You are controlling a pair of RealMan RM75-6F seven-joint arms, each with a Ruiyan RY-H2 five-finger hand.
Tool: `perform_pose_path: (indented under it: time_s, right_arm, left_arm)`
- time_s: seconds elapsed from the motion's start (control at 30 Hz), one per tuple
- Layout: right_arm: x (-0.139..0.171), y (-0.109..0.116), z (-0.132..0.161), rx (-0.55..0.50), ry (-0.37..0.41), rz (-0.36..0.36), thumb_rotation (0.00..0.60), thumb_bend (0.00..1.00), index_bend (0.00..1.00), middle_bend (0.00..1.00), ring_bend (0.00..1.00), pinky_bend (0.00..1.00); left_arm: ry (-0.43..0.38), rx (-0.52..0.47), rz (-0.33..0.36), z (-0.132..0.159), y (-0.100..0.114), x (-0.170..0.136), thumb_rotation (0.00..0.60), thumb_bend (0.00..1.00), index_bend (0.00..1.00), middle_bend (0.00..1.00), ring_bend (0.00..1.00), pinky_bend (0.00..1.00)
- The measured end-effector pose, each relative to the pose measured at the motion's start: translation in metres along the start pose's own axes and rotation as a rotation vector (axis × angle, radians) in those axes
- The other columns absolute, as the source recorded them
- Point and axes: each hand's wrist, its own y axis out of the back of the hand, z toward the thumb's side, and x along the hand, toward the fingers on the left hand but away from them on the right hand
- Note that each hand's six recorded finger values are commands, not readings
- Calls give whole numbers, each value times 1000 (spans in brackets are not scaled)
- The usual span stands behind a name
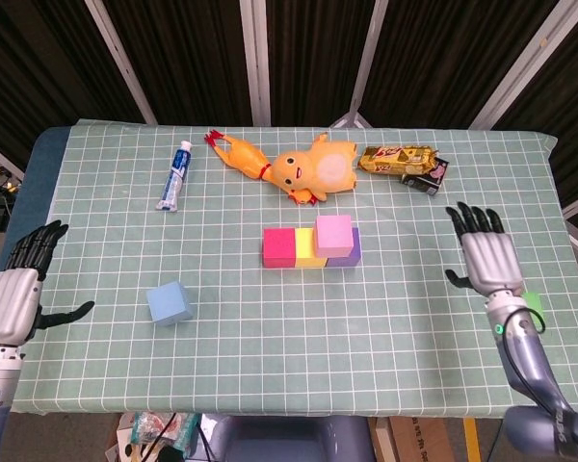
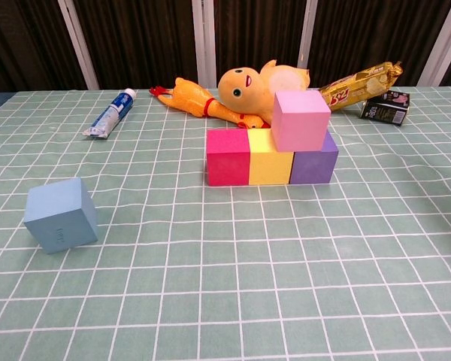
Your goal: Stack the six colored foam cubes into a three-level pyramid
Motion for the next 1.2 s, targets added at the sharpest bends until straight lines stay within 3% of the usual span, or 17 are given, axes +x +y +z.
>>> perform_pose_path:
  time_s: [0.1,0.17,0.2,0.3,0.5,0.6,0.73,0.77,0.83,0.93,1.0,1.07,1.2]
  right_arm:
    - [23,-10,-25,-55,-28,-32,600,273,0,0,0,0]
    - [38,-14,-41,-70,-47,-57,600,273,0,66,29,0]
    - [43,-15,-46,-81,-54,-70,600,273,0,139,75,0]
    - [55,-17,-57,-141,-67,-115,600,297,45,429,332,66]
    - [65,-6,-75,-246,-68,-337,600,514,321,709,589,289]
    - [65,-3,-82,-246,-74,-432,600,522,380,753,633,315]
    - [66,-6,-91,-271,-95,-485,600,522,406,782,627,316]
    - [65,-6,-94,-278,-103,-489,600,522,407,779,606,313]
    - [64,-6,-98,-278,-116,-494,600,523,350,662,487,268]
    - [63,-10,-103,-278,-128,-473,600,515,63,261,170,64]
    - [62,-16,-104,-270,-130,-432,600,502,0,111,51,3]
    - [61,-23,-105,-255,-132,-379,600,496,0,52,14,0]
    - [59,-33,-107,-232,-145,-289,600,496,0,44,9,0]
  left_arm:
    - [6,6,-5,0,-4,0,600,109,0,18,0,18]
    - [11,8,-10,-1,-7,0,600,109,0,18,0,18]
    - [16,11,-16,-1,-10,-1,600,109,0,18,0,18]
    - [28,17,-32,-3,-17,-2,600,109,0,18,0,18]
    - [37,28,-46,-1,-26,-4,600,109,0,18,0,19]
    - [39,33,-53,1,-30,-5,600,109,0,19,0,19]
    - [37,37,-63,5,-34,-7,600,110,0,20,0,19]
    - [35,40,-65,6,-36,-7,600,110,0,20,0,18]
    - [34,46,-71,9,-39,-7,600,109,0,20,0,18]
    - [32,54,-84,13,-46,-6,600,109,0,20,0,19]
    - [34,61,-94,15,-51,-5,600,109,0,19,0,18]
    - [39,70,-105,15,-56,-5,600,109,0,17,0,19]
    - [61,106,-135,13,-68,-1,600,109,0,15,0,19]
